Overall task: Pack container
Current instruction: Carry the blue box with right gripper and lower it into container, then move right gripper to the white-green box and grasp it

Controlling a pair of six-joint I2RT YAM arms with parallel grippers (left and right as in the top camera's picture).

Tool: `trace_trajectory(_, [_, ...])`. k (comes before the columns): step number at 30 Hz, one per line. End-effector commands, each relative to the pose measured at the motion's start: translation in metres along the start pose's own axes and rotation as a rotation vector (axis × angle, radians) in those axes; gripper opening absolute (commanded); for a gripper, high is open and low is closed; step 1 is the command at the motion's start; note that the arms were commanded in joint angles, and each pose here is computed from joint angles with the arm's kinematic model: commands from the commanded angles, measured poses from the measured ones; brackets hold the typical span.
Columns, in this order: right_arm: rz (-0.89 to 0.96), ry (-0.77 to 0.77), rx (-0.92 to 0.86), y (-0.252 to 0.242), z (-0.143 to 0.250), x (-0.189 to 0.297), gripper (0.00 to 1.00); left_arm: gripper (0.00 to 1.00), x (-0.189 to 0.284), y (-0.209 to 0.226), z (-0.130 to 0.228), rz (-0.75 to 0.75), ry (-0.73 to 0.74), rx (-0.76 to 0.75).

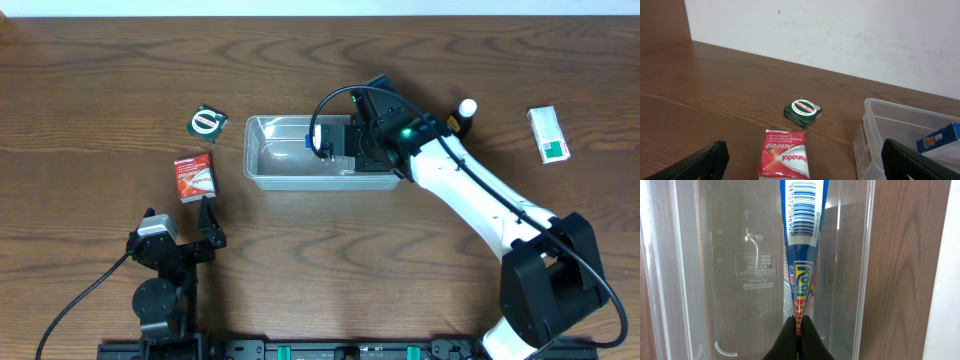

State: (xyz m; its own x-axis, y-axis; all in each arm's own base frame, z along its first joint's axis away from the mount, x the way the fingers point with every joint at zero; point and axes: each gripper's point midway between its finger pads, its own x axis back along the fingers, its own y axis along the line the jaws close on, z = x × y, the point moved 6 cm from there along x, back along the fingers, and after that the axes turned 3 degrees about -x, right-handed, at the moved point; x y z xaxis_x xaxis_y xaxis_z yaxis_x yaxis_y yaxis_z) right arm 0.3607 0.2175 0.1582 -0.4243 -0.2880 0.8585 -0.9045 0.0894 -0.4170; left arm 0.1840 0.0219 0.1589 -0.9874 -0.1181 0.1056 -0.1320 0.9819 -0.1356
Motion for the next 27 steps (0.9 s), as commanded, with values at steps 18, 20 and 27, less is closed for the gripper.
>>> trace_trajectory(18, [0.010,0.010,-0.035,-0.009,0.009,-0.004,0.84,0.98,-0.001,0.002,0.013,-0.005,0.048,-0.016])
trace_trajectory(20, [0.020,0.001,-0.033,-0.010,0.006,-0.001,0.84,0.98,-0.001,0.002,0.013,-0.005,0.047,-0.016])
trace_trajectory(27, [0.164,-0.089,-0.013,-0.029,-0.015,0.046,0.88,0.98,-0.001,0.002,0.013,-0.005,0.048,-0.016])
